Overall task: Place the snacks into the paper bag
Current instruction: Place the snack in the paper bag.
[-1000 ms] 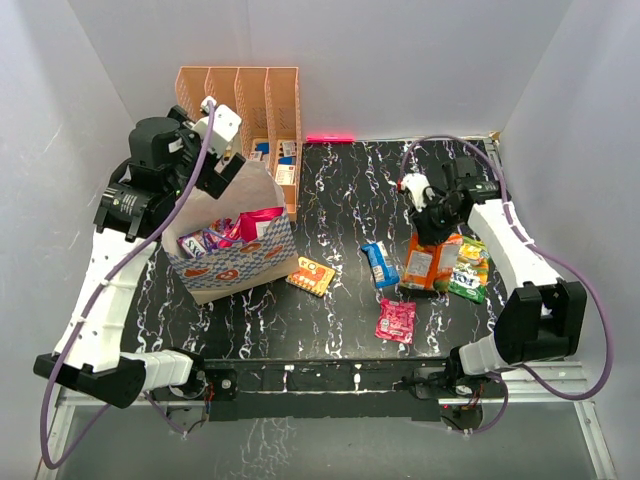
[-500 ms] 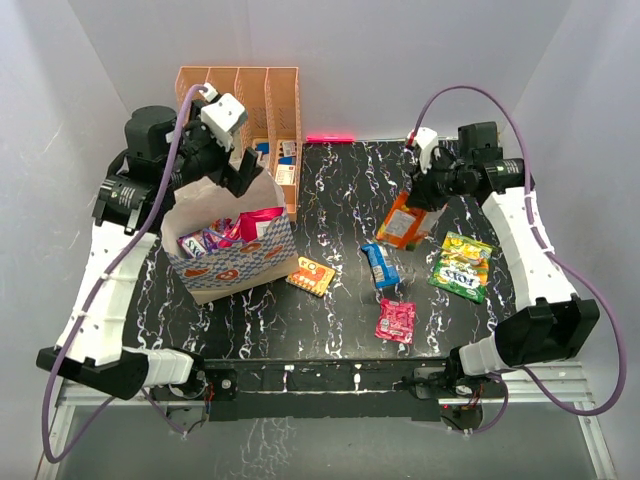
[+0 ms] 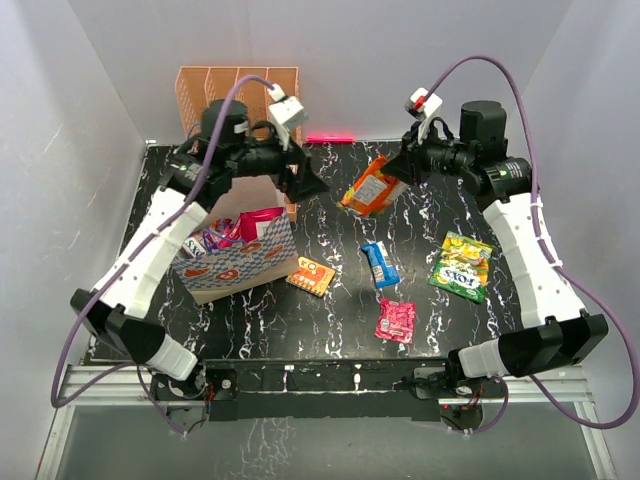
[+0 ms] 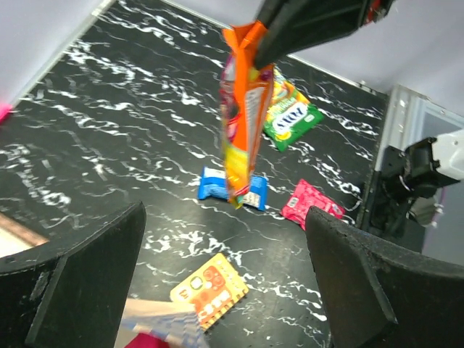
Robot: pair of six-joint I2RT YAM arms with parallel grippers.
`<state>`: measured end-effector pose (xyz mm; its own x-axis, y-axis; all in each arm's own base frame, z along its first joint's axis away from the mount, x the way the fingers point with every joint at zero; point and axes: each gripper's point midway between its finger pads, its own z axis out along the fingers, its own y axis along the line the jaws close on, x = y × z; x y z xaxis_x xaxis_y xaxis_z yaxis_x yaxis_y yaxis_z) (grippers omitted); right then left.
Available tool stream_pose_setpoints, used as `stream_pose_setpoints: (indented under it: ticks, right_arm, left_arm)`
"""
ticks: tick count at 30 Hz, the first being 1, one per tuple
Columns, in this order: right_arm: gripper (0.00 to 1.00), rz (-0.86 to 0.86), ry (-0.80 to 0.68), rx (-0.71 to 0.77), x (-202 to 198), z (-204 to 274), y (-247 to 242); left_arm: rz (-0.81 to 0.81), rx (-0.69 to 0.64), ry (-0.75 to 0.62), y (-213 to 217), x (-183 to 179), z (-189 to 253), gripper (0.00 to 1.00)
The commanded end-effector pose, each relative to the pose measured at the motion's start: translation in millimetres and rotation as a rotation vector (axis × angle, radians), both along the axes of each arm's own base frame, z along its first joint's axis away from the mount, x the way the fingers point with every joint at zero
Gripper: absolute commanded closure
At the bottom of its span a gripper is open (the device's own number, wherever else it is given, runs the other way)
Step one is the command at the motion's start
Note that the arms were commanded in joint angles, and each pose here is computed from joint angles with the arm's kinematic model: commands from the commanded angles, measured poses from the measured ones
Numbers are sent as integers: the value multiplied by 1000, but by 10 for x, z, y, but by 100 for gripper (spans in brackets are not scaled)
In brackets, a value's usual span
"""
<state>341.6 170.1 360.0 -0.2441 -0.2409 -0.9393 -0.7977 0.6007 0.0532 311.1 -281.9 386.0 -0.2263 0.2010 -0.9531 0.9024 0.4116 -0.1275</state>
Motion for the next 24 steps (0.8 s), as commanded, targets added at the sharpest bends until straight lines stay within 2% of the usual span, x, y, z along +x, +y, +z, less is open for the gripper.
stream_pose_setpoints:
  ticks: [1,8,13,16,22,24]
  right_arm:
    - [92,60,-180,141,-111,761,200]
    - [92,113,-174,209,-282,896,299]
    - [92,153,-159,239,-401,902,337]
    - [92,178,-145,253,-450,868,362]
    - [92,194,-124,254,-456,763,382]
    - [92,194,-122,251,-454,737,381]
  left_arm:
    - [-97,-30,-3,-369,-151,67,10]
    - [-156,-12,78,-722,-181,-221,7]
    - [-148,11,93,-783,-155,-370,14]
    - [-161,19,92,-790,-162,-410,20]
    - [-205,21,98,-815,-213,-440,47]
    - [-213,23,97,-813,-226,-450,52]
